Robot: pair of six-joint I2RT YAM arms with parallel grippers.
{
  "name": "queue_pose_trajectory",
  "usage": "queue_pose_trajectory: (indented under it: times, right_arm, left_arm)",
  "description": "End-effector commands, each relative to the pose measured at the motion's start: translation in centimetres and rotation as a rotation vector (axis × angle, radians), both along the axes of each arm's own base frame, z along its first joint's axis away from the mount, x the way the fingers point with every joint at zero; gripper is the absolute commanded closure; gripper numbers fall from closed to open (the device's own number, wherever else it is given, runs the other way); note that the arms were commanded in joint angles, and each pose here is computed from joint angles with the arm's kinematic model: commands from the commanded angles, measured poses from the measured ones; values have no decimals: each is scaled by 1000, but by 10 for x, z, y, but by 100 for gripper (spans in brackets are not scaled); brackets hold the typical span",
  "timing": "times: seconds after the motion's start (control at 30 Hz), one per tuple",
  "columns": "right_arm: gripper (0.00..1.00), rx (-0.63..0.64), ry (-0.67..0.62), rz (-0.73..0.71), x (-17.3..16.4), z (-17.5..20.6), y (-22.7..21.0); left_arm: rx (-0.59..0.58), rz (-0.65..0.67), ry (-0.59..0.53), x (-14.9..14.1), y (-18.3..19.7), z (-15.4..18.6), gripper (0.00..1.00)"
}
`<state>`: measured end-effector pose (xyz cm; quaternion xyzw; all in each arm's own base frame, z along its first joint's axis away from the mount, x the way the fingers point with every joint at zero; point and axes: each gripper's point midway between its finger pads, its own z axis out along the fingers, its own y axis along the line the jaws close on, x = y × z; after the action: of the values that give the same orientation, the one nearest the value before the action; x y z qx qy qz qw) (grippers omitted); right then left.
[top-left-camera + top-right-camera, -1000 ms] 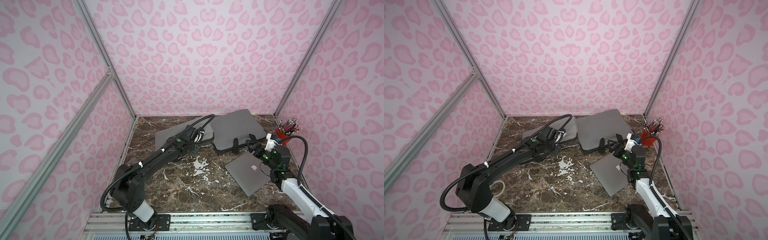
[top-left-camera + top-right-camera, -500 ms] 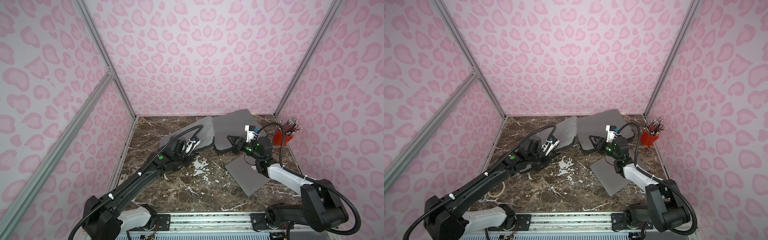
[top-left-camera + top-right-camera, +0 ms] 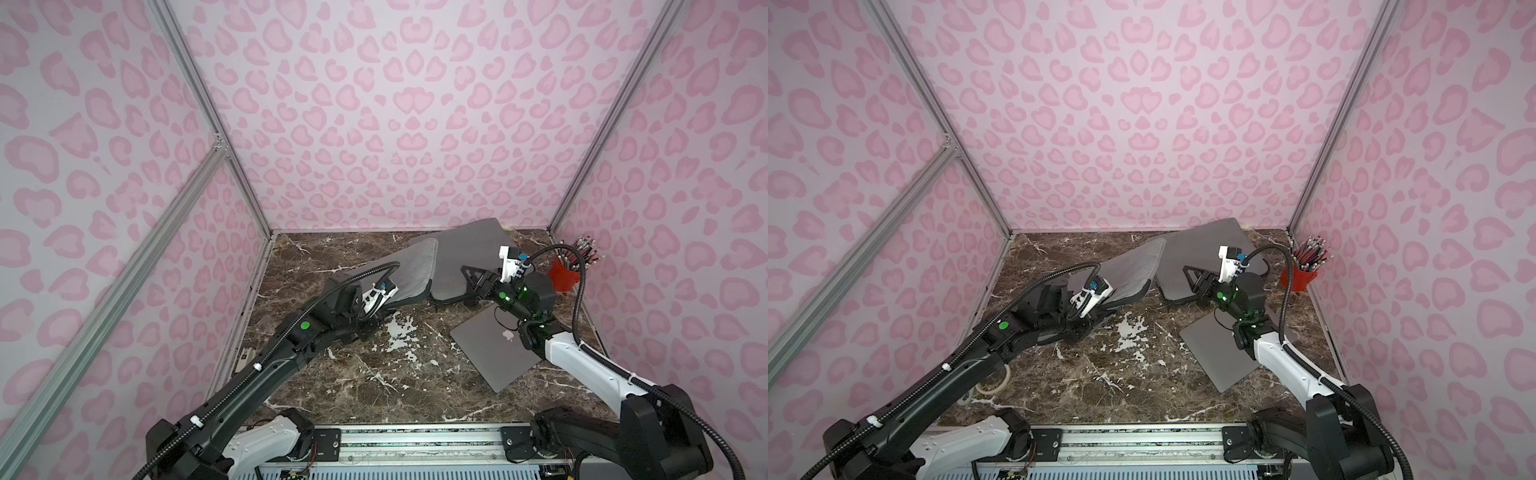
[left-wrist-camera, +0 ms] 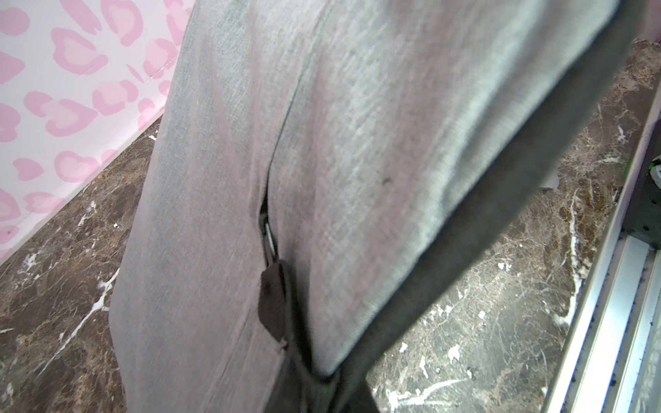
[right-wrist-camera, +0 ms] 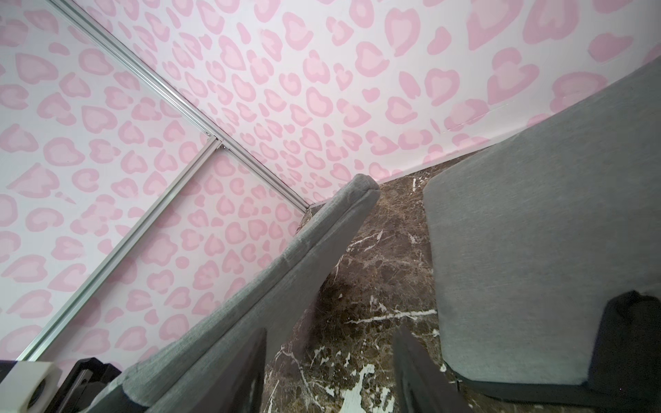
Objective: Open the zippered laptop bag and take out the laptop
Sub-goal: Pick up the zippered laptop bag from the corner of the board.
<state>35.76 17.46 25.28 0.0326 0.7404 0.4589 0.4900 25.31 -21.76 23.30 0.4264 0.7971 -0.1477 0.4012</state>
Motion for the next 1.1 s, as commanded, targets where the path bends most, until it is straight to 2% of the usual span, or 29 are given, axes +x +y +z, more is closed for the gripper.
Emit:
queue_pose_trajectory:
  times: [0.0, 0.13, 0.23, 0.37, 0.47, 0.57, 0.83, 1.07]
  right_arm:
    - [39, -55, -4, 17, -5, 1, 6]
    - [30, -157, 48, -50, -8, -9, 1]
    - [23, -172, 126, -114, -7, -16, -10]
    - [10, -92, 213, -173, -10, -20, -19]
    - [1, 39, 231, -170, -15, -12, -16]
    - [1, 102, 262, -168, -17, -7, -11]
    - [1, 118, 334, -142, -15, -18, 12]
    - [3, 111, 379, -58, -11, -34, 44]
  left_arm:
    - [-75, 0, -69, 14, -12, 29, 99]
    - [-76, 10, -43, 24, -20, 29, 99]
    - [-82, 23, -17, 35, -29, 25, 99]
    - [-103, 26, 22, 47, -45, 15, 99]
    - [-79, 22, 42, 55, -57, 3, 99]
    - [-54, 4, 47, 59, -68, -7, 99]
    - [19, -32, 36, 66, -94, -26, 99]
    - [66, -66, 19, 67, -117, -35, 99]
